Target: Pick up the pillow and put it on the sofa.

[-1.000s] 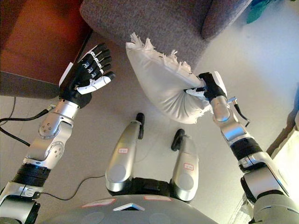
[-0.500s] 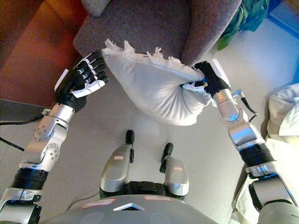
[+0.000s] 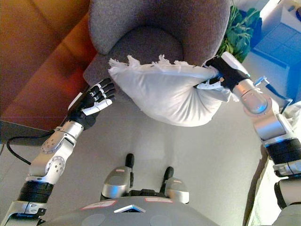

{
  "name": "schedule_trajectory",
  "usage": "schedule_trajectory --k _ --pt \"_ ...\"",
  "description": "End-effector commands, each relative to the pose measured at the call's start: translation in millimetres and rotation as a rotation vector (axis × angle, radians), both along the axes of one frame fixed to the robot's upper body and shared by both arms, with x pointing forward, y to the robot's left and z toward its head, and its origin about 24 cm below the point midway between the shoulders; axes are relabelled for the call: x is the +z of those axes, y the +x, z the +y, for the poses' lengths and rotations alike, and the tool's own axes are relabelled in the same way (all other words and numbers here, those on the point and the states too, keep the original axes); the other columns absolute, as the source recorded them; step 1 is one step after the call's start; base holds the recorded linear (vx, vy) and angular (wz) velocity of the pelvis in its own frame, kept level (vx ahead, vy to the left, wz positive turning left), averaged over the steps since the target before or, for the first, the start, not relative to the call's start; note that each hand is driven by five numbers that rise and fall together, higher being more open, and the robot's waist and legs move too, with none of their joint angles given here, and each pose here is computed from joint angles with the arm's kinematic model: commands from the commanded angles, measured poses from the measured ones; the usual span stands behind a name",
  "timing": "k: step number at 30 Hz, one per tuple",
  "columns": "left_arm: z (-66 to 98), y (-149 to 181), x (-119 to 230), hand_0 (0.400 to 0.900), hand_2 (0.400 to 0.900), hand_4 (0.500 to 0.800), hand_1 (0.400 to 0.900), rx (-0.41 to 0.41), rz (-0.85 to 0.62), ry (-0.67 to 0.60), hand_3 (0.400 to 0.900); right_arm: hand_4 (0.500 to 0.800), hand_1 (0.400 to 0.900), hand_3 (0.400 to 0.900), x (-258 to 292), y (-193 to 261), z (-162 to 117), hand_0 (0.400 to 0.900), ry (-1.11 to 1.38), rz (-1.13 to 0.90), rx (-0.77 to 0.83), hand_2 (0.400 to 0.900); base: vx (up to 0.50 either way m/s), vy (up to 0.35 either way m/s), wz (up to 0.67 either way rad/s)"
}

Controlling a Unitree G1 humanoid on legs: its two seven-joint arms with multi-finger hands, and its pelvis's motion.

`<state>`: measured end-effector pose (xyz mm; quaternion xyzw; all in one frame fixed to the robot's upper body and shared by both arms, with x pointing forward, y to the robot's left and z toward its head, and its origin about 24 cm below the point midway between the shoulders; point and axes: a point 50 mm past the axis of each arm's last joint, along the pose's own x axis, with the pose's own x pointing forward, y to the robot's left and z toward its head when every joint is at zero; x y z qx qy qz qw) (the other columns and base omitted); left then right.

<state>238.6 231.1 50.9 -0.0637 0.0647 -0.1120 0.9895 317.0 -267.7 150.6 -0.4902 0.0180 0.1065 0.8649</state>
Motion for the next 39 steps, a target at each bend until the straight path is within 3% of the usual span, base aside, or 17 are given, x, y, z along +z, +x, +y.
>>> schedule_trajectory --k 1,12,25,26,27,33,39 --pt "-6.2 -4 10 0.9 0.9 0.8 0.9 -0.058 -0.07 -0.039 0.9 0.5 0.4 0.4 105 16 3 0.4 -0.027 -0.366 0.055 0.4 0.044 0.014 0.15" --pt "-8.6 -4 12 0.9 0.9 0.8 0.9 -0.114 -0.061 -0.048 0.9 0.5 0.4 0.4 122 37 -6 0.4 -0.188 -0.283 0.0 0.4 0.063 0.016 0.17" --pt "-15.7 1 20 0.9 0.9 0.8 0.9 -0.196 -0.072 -0.022 0.9 0.5 0.4 0.4 133 62 -21 0.4 -0.327 -0.286 -0.208 0.4 0.072 -0.027 0.14" --pt "-16.6 3 22 0.9 0.9 0.8 0.9 -0.206 -0.081 -0.018 0.9 0.593 0.555 0.555 137 63 -23 0.555 -0.337 -0.315 -0.235 0.555 -0.037 -0.086 0.15" --pt "-16.6 5 25 0.9 0.9 0.8 0.9 -0.215 -0.095 -0.013 0.9 0.8 0.9 0.9 142 63 -25 0.9 -0.338 -0.326 -0.27 0.9 -0.056 -0.091 0.13" --pt "-14.3 14 41 0.9 0.9 0.8 0.9 -0.236 -0.159 0.007 0.9 0.8 0.9 0.9 160 62 -34 0.9 -0.284 -0.43 -0.373 0.9 -0.096 -0.079 0.09" --pt "-11.3 12 43 0.9 0.9 0.8 0.9 -0.232 -0.168 0.014 0.9 0.8 0.9 0.9 159 61 -33 0.9 -0.239 -0.467 -0.379 0.9 0.007 -0.003 -0.04"
